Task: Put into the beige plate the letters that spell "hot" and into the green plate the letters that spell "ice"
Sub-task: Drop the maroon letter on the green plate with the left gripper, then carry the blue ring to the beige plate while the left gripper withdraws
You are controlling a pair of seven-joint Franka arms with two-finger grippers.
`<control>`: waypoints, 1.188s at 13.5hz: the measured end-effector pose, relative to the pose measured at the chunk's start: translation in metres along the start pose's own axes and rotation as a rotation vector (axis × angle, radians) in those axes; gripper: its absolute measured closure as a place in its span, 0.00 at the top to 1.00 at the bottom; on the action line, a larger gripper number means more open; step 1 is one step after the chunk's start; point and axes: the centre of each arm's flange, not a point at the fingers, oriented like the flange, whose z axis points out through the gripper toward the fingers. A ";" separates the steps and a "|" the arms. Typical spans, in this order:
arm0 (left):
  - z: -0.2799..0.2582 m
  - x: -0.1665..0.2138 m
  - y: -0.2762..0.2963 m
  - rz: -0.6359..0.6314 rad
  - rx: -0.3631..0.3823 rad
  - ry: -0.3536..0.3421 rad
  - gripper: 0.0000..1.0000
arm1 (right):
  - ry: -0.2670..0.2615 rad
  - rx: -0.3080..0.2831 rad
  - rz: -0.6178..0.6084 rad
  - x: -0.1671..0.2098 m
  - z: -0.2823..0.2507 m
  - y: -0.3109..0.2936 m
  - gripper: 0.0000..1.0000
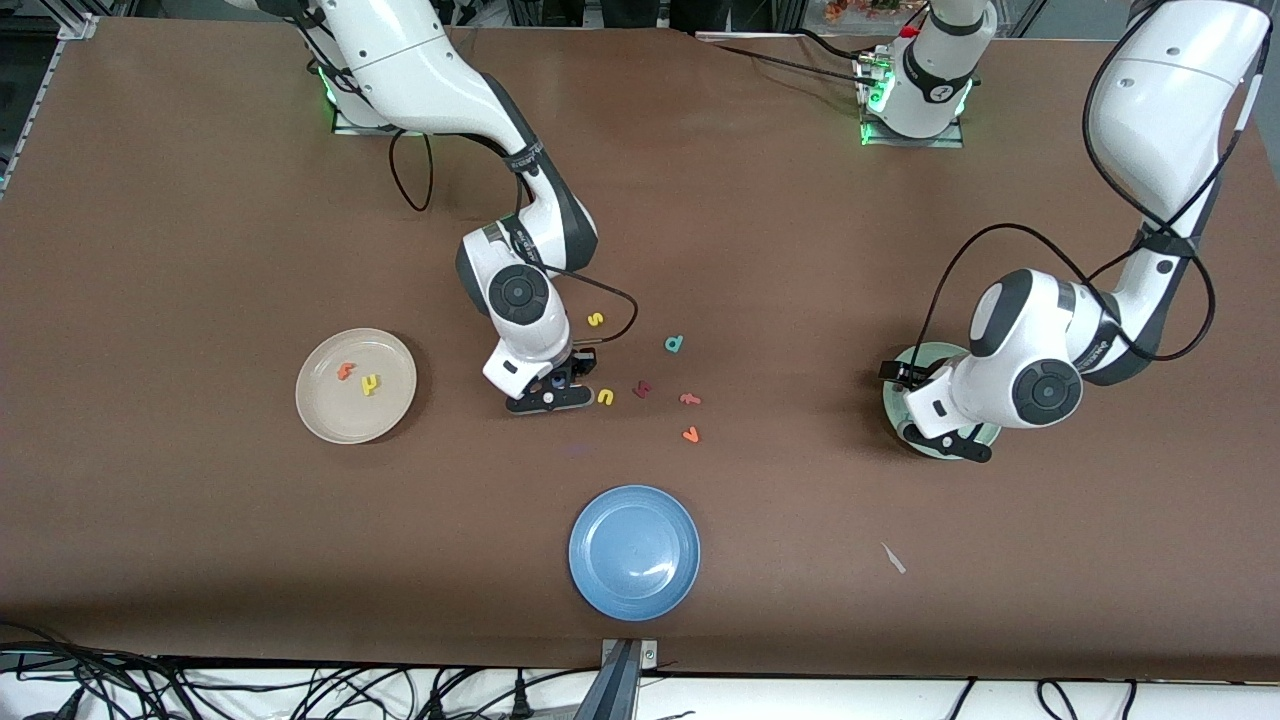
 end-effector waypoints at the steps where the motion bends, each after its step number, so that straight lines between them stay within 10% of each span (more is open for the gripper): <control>1: -0.019 -0.002 0.005 0.005 0.011 0.020 1.00 | 0.000 0.000 0.007 0.000 0.000 0.000 0.43; 9: -0.204 -0.038 0.007 -0.037 0.115 0.246 1.00 | 0.000 0.000 0.011 0.000 0.000 -0.001 0.43; 16: -0.263 -0.058 -0.001 -0.074 0.107 0.278 1.00 | -0.002 -0.001 0.011 0.000 0.000 -0.001 0.43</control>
